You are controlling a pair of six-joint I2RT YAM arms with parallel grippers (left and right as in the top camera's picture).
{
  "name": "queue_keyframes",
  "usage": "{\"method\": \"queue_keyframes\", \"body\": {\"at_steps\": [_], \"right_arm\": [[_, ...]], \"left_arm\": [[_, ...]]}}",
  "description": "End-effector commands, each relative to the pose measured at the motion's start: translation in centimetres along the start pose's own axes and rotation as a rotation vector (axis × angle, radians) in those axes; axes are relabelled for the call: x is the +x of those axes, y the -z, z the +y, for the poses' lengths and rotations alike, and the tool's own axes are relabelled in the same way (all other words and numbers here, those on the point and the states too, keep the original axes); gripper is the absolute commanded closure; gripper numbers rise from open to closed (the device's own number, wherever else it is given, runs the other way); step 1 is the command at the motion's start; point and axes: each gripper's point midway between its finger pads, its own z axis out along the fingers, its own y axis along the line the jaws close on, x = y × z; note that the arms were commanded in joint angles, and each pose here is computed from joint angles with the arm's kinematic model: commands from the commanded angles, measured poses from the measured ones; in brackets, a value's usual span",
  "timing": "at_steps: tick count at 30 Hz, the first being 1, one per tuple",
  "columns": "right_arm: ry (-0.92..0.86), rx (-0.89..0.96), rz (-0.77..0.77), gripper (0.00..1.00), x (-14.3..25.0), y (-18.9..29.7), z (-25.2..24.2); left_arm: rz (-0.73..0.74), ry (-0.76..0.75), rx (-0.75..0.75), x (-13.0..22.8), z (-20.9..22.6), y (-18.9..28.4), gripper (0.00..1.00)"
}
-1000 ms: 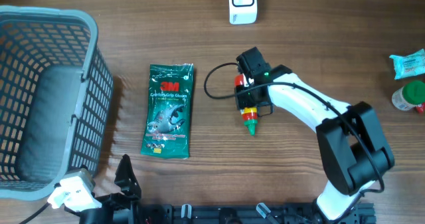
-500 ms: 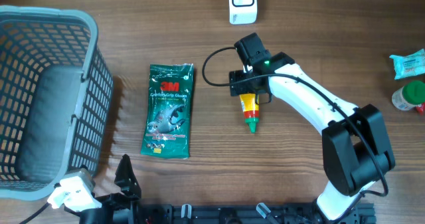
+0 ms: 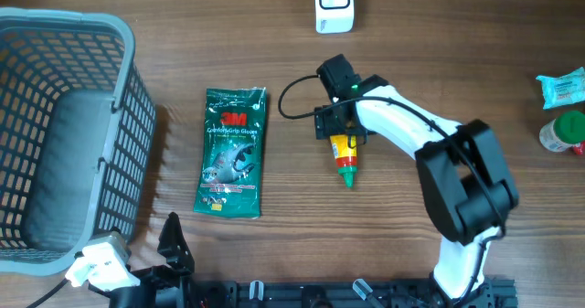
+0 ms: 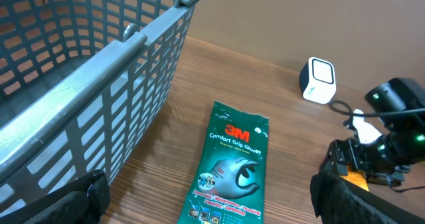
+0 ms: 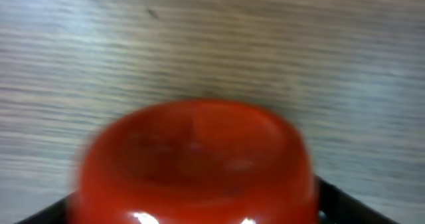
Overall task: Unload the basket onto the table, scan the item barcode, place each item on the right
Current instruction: 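Reach the right gripper to the red-capped sauce bottle and grasp it, then lift the sauce bottle and hold it to the scanner window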
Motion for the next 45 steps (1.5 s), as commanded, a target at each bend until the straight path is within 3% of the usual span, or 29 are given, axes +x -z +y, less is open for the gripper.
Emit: {"method": "queue_keyframes", "body": {"at_steps": [1,5,10,15,25,31,37,42,45], "right_arm": [[-0.042,-0.040,0.045,0.33,0.3,-1.2,-0.2],[-0.076,-0.135,0.082,0.60,0.4,-1.1,0.0],[-0.046,-0.362,0.139,0.69,0.6,0.8,2.0],[0.026,-0.700,0.187,0.71,1.6,7.0,4.7],[0.148,-0.834,0.187,0.71,6.1,17.9,5.1],[0.190,-0.850,0.110,0.72,6.8,21.4,4.9],[0.218,-0.780,0.078,0.73,6.6,20.8,4.4],[0.252,-0.585,-0.143,0.76,1.5,19.1,2.7],[0.272,-0.438,-0.387,0.76,-4.2,19.5,1.2]], "left_arm": [[-0.007,0.004,0.003,-0.1,0.0,0.1,0.00],[-0.007,0.004,0.003,-0.1,0.0,0.1,0.00],[-0.007,0.004,0.003,-0.1,0.0,0.1,0.00],[-0.007,0.004,0.003,-0.1,0.0,0.1,0.00],[-0.007,0.004,0.003,-0.1,0.0,0.1,0.00],[-0.007,0.004,0.003,-0.1,0.0,0.1,0.00],[-0.007,0.004,0.003,-0.1,0.0,0.1,0.00],[-0.007,0.004,0.003,-0.1,0.0,0.1,0.00],[-0.007,0.004,0.003,-0.1,0.0,0.1,0.00]]}}
